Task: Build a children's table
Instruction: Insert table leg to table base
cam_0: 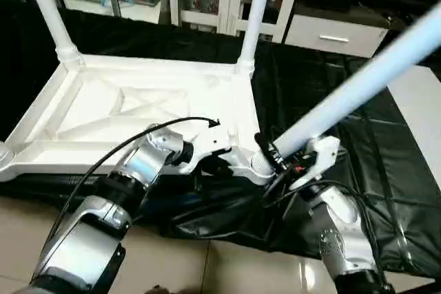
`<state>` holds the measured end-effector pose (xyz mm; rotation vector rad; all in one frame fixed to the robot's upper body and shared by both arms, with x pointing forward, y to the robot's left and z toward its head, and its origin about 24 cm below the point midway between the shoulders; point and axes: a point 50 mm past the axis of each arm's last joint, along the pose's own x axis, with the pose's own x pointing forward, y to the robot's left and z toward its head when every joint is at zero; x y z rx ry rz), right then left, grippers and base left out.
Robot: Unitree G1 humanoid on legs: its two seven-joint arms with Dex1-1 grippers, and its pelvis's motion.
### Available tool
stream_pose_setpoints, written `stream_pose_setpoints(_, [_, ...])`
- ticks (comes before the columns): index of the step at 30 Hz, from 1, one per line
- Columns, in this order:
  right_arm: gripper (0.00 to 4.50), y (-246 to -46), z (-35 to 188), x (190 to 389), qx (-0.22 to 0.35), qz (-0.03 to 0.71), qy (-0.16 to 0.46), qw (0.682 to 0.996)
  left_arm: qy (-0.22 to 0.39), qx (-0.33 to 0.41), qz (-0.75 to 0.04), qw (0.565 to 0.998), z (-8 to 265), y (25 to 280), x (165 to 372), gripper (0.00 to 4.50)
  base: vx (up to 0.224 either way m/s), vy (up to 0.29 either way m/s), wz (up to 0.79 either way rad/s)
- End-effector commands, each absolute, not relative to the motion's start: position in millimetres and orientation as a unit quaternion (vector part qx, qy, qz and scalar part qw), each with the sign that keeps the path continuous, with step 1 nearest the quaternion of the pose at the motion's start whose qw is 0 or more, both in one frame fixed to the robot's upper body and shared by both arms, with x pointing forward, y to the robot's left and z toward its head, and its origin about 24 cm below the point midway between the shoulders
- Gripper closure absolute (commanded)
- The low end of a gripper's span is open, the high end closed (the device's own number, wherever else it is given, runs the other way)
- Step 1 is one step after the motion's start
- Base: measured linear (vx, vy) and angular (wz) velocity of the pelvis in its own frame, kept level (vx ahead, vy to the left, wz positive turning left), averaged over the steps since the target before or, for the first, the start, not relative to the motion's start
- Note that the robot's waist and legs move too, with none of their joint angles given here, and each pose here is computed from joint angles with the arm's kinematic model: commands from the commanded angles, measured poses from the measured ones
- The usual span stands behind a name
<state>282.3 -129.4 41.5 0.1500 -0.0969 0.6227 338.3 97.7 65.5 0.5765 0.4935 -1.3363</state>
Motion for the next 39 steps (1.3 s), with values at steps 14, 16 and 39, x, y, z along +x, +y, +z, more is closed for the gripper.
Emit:
stream_pose_setpoints(14, [2.64,-138.1,-4,288.7,0.02,0.361,0.219,0.906,0.214,0.227,-0.557,0.77,70,115,345,4.5,0.0,0.0,0.0])
stream_pose_setpoints(16, [2.64,-138.2,-12,285.5,0.022,0.363,0.244,0.899,0.214,0.229,-0.552,0.773,70,115,346,4.5,0.0,0.0,0.0])
stream_pose_setpoints(39, [2.64,-140.0,-18,325.2,0.038,0.063,0.227,0.971,0.24,0.145,-0.387,0.878,62,80,363,4.5,0.0,0.0,0.0])
